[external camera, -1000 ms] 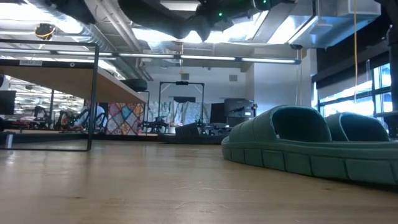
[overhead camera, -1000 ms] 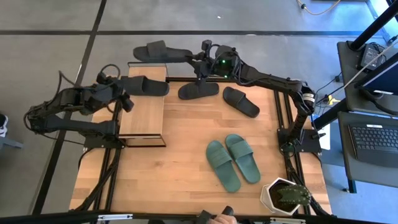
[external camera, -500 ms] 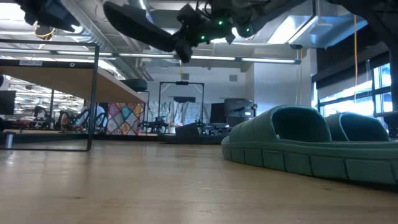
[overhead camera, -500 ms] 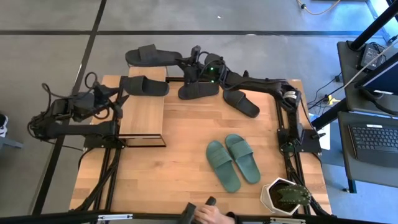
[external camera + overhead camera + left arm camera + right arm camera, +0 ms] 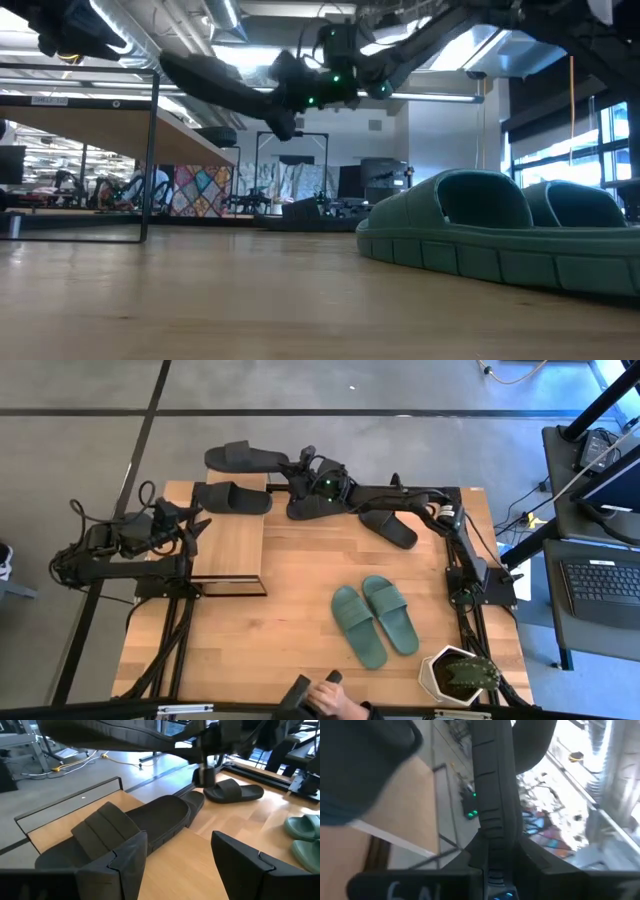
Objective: Pick and place slides into the shelf
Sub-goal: Put the black slipper on the shelf
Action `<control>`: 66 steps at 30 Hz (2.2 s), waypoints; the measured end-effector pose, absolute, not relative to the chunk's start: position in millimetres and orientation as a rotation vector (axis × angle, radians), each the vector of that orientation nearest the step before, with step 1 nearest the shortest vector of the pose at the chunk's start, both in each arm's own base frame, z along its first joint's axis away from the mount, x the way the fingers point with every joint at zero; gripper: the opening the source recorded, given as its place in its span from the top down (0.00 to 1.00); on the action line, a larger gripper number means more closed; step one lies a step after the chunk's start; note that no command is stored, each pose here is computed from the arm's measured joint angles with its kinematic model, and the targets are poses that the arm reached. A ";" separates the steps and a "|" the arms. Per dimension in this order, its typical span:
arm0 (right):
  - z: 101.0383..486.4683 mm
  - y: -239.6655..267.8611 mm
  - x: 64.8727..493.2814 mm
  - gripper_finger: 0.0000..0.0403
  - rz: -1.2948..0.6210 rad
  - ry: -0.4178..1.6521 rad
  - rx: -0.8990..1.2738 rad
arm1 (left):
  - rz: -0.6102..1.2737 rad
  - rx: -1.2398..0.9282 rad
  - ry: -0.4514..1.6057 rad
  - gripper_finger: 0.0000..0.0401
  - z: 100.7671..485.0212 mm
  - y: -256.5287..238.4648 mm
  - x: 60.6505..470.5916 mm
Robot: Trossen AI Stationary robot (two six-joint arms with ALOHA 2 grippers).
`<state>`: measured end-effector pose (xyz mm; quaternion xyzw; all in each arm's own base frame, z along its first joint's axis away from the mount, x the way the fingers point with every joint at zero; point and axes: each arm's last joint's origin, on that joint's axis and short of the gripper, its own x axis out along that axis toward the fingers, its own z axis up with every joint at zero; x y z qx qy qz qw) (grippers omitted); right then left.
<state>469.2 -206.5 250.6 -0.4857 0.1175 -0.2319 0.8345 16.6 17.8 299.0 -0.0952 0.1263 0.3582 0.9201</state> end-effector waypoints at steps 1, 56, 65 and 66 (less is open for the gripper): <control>248.5 -207.8 469.3 0.86 -0.495 0.256 -1.030 | 0.735 -0.196 0.260 0.47 299.0 17.8 16.6; 209.4 -222.2 468.0 0.81 -0.450 0.506 -1.050 | 0.735 -0.194 0.264 0.47 298.7 17.8 16.5; 206.6 -220.6 467.9 0.80 -0.443 0.573 -1.119 | 0.736 -0.195 0.264 0.47 298.7 17.8 16.5; 206.6 -220.1 468.1 0.80 -0.442 0.576 -1.126 | 0.736 -0.195 0.264 0.47 298.7 17.8 16.5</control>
